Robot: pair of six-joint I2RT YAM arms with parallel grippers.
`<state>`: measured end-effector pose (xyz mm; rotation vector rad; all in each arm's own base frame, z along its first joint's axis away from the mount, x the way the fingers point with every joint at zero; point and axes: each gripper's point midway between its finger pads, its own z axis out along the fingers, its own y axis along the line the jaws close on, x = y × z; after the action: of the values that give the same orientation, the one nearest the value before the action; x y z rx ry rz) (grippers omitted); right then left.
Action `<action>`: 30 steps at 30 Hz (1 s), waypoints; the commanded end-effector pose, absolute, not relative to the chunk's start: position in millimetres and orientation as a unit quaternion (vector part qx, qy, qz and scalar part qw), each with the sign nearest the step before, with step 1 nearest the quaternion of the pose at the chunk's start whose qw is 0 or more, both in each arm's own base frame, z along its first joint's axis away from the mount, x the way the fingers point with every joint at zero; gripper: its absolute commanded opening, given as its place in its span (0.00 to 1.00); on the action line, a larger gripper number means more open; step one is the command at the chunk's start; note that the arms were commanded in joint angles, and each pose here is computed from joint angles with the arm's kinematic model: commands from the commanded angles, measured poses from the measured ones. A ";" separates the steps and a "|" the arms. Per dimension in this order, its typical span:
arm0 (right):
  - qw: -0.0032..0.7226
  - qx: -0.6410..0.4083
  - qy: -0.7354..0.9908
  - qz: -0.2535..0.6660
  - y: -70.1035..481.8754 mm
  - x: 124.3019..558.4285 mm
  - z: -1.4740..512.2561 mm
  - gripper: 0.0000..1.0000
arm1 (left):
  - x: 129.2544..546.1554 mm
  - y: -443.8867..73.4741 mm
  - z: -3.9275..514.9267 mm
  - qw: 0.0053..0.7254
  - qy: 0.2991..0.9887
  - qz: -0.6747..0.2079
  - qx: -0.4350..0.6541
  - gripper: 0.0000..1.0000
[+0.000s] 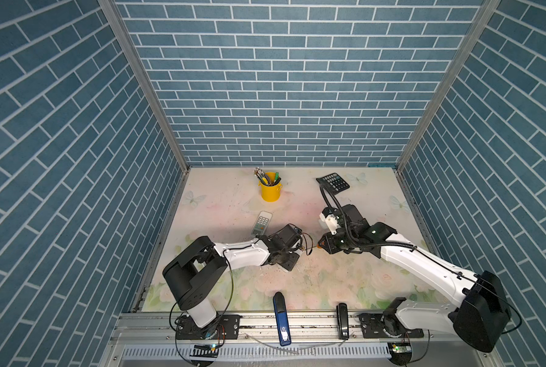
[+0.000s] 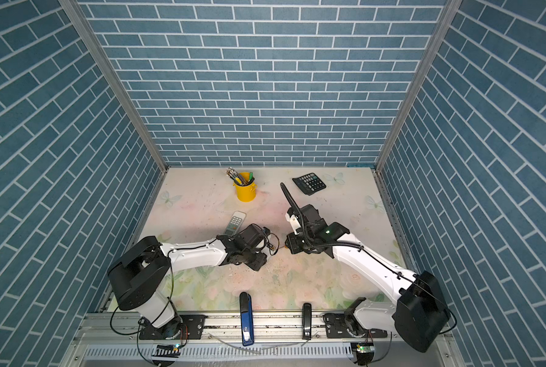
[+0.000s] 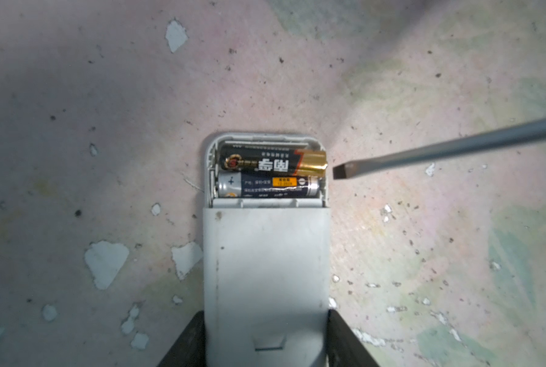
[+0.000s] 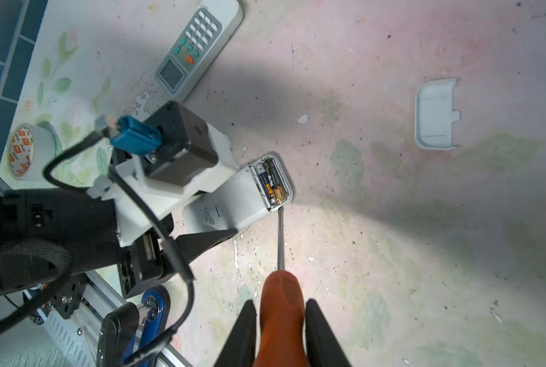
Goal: Unload the batteries from the remote control
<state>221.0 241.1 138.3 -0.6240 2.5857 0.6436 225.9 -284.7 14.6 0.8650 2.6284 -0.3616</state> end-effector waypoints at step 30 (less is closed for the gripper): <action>0.251 -0.236 0.907 0.241 256.4 244.5 165.5 0.00 | 167.9 -253.3 -39.8 0.039 0.940 -0.104 0.321 0.34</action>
<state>227.4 244.0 140.6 -0.6190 2.5751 0.6335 225.9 -284.9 14.5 0.8642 2.6270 -0.3634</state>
